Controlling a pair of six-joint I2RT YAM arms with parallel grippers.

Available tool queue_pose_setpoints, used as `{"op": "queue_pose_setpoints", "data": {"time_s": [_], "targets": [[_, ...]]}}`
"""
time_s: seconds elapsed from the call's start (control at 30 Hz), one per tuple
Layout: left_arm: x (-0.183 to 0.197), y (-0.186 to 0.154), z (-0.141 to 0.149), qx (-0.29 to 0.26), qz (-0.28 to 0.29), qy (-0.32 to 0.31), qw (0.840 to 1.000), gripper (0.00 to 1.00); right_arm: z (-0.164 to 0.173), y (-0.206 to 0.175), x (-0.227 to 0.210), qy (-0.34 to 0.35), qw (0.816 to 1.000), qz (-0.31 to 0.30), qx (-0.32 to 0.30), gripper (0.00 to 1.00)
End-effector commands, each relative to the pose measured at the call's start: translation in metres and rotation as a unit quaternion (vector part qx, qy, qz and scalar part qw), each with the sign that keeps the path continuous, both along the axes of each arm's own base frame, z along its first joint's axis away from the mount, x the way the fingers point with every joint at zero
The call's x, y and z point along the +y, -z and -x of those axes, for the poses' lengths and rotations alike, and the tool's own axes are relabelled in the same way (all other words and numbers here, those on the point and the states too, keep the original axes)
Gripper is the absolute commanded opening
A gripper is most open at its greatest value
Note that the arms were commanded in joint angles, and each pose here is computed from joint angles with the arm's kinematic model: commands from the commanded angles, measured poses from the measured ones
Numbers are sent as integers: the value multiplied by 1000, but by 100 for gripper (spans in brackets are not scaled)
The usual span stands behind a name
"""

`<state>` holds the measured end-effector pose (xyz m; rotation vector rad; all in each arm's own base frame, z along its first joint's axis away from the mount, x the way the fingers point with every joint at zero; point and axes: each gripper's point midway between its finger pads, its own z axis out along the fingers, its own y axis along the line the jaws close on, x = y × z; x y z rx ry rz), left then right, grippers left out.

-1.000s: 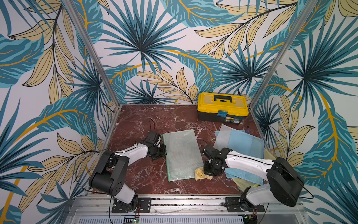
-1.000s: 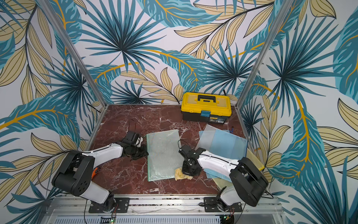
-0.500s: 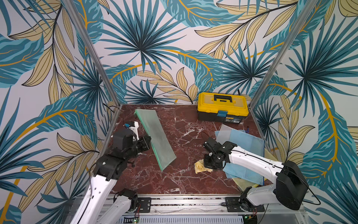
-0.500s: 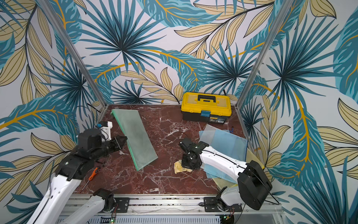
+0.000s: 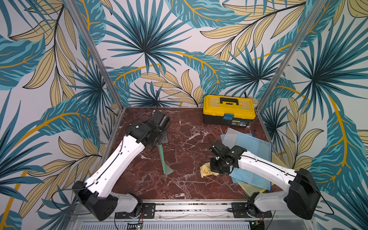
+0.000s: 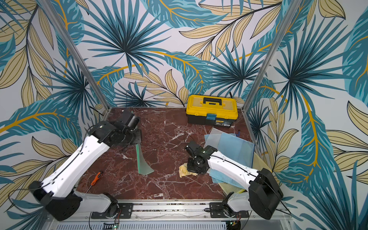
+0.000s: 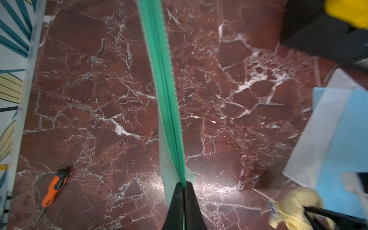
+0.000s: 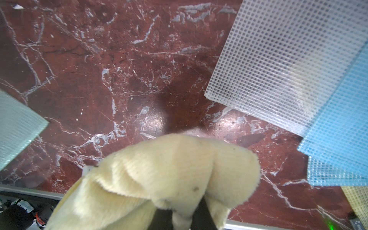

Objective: Wipe the document bag
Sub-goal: Adjust the document bag at the center of the board.

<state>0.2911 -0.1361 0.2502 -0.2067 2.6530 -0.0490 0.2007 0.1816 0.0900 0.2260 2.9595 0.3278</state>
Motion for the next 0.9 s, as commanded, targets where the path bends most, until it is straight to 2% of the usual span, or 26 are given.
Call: {"op": "queue_pose_setpoints", "data": {"time_s": [0.0,0.17,0.27,0.37,0.53,0.63,0.73,0.87], "targets": [[-17,0,-11,13,-29,8,999,0,9,0,-17,5,1000,25,-2,0],[-90,23,-35,28,-46,64,997,0,12,-4,-34,7,998,53,-16,0],[-112,22,-40,16,-47,74,996,0,7,11,-34,10,998,58,-23,0],[-110,23,-39,17,-48,71,996,0,-7,26,-17,6,998,54,-8,0],[-96,9,-27,4,-37,55,998,0,-62,39,33,3,999,36,-17,0],[-88,-4,-19,-9,-24,47,999,0,-86,52,61,2,1000,27,-3,0],[-80,-16,-10,-19,-8,43,999,0,-97,53,108,-20,999,-31,-1,0],[-71,-27,1,-27,12,36,999,0,-97,23,190,-85,989,-117,-36,0]]}}
